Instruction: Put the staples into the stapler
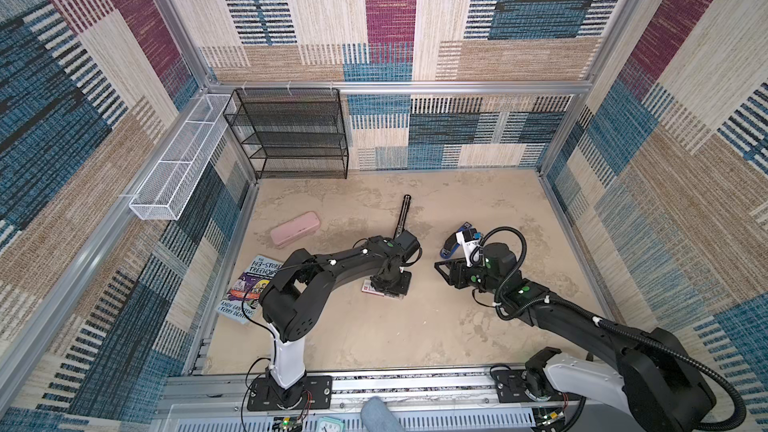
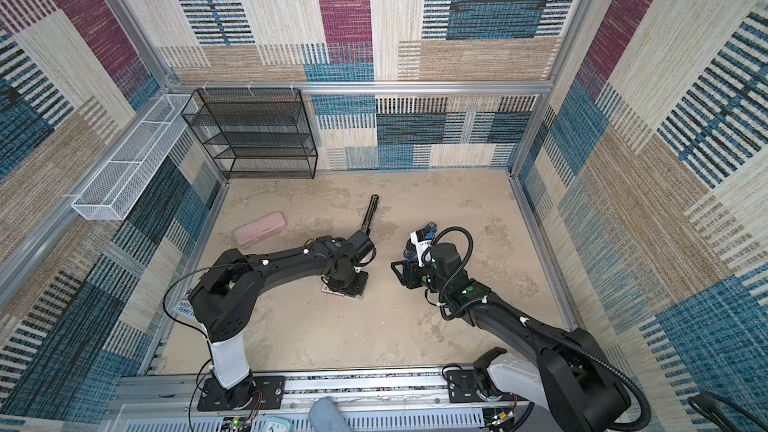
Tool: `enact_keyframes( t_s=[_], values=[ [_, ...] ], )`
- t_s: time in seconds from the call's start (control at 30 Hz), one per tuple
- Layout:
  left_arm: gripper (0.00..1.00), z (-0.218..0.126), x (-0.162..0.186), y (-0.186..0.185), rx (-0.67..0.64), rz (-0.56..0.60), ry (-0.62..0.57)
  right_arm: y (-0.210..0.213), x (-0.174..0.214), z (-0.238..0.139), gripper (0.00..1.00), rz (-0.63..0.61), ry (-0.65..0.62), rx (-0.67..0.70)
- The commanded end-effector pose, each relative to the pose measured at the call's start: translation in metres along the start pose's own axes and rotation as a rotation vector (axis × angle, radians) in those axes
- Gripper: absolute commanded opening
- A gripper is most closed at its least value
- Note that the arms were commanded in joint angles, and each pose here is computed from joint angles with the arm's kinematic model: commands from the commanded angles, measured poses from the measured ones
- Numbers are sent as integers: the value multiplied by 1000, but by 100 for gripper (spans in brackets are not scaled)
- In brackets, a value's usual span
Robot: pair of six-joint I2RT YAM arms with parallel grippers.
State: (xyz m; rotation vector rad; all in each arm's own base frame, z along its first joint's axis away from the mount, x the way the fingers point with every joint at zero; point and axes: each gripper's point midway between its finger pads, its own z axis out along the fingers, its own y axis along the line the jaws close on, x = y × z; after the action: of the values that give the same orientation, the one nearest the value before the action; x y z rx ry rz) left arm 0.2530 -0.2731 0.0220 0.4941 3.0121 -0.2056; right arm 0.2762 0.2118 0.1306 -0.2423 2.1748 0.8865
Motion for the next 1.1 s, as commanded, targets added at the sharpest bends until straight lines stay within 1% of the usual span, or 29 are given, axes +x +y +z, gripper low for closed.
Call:
enact_keyframes(
  t_s=[0.0,0.27,0.4,0.5,0.67,0.73,0.83,0.9,0.97,1.07],
  values=[
    [14,3,6,1,0,-14,32,2,-8,-2,52,-1,-39,-1],
    [0,4,8,-1,7,-3,48,0,-9,-3,52,1,-46,10],
    [0,-7,6,-3,17,12,35,0,-10,-3,52,2,-50,14],
    [0,-23,1,-7,35,33,6,1,-15,-4,52,3,-62,17],
    [0,-62,-11,-13,106,70,-86,8,-36,-13,52,38,-106,-36],
    [0,-80,-18,-18,173,81,-134,11,-47,-19,52,63,-128,-83],
    [0,-114,-29,-31,339,99,-238,21,-68,-32,53,64,-171,-165],
    [0,-137,-36,-38,455,111,-311,34,-79,-36,53,47,-173,-226],
    [0,-160,-41,-43,553,136,-382,47,-89,-40,52,39,-169,-304],
    [0,-187,-41,-51,669,188,-453,68,-100,-49,52,35,-164,-445]
  ],
)
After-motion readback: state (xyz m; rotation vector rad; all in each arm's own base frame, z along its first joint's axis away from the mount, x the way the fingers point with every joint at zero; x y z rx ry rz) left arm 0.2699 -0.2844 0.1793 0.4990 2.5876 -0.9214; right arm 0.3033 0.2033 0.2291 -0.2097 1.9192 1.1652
